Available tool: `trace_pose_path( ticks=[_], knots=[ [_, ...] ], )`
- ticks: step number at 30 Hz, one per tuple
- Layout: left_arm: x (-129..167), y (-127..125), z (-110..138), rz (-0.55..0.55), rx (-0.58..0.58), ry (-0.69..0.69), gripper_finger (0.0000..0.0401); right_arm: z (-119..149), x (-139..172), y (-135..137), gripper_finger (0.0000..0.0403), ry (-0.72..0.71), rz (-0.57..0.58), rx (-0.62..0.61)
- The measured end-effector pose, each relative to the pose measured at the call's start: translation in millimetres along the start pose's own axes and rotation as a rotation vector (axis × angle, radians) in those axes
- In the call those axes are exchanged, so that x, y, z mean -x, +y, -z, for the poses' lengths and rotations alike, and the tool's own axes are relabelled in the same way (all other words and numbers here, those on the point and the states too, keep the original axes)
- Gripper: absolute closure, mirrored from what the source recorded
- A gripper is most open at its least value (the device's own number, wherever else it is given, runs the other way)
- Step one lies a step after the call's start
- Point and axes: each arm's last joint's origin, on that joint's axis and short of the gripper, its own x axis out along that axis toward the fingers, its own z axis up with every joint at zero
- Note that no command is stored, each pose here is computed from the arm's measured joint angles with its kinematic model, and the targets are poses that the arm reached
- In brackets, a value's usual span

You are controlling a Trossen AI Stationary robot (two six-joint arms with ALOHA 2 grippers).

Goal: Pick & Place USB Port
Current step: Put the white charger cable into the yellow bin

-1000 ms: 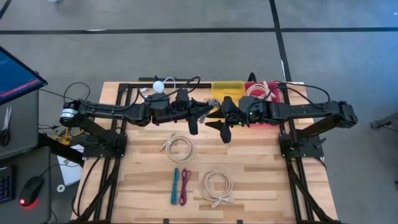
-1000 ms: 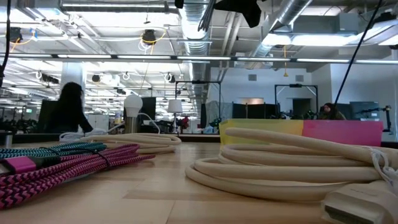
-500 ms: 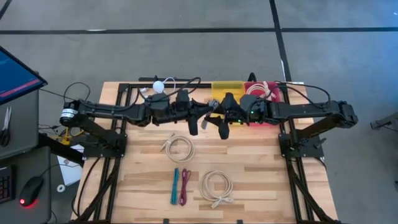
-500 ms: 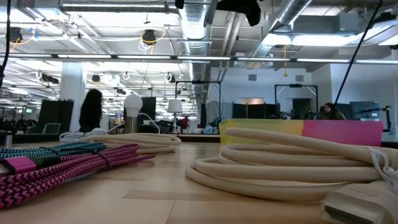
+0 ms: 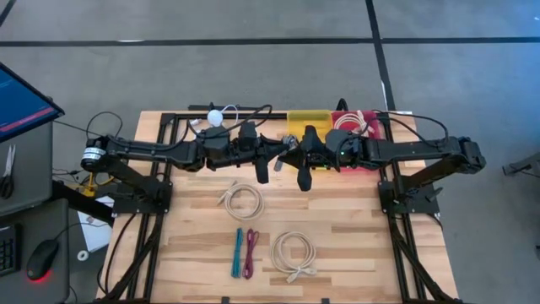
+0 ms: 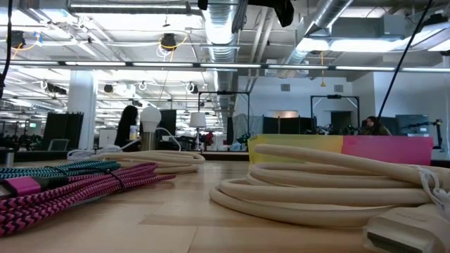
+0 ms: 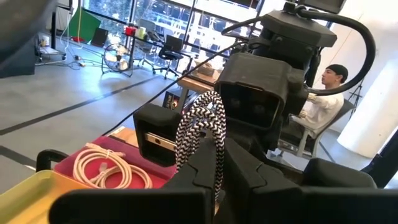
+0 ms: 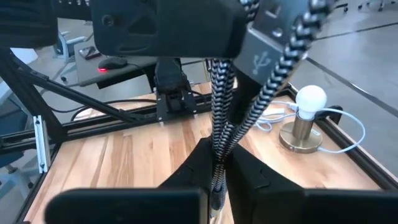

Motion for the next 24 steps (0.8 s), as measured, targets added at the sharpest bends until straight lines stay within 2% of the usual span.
trace_pose_path(
  ticks=[4,15,19,24],
  knots=[
    [0.0,0.0,0.0,0.001,0.0,0.0,0.0383,0.0,0.0,-0.1,0.0383,0.0,0.0,0.001],
    [0.0,0.3,-0.1,-0.011,0.025,-0.003,0.0303,0.6,0.0,-0.1,0.0394,0.006,0.0,0.012],
    [5.7,0.6,-4.3,-0.012,0.022,0.003,0.0293,2.3,1.6,-0.7,0.0394,0.029,0.004,0.016],
    [27.5,2.8,-16.8,-0.031,0.008,0.058,0.0292,2.6,9.1,-5.2,0.0394,0.058,0.025,0.026]
  ],
)
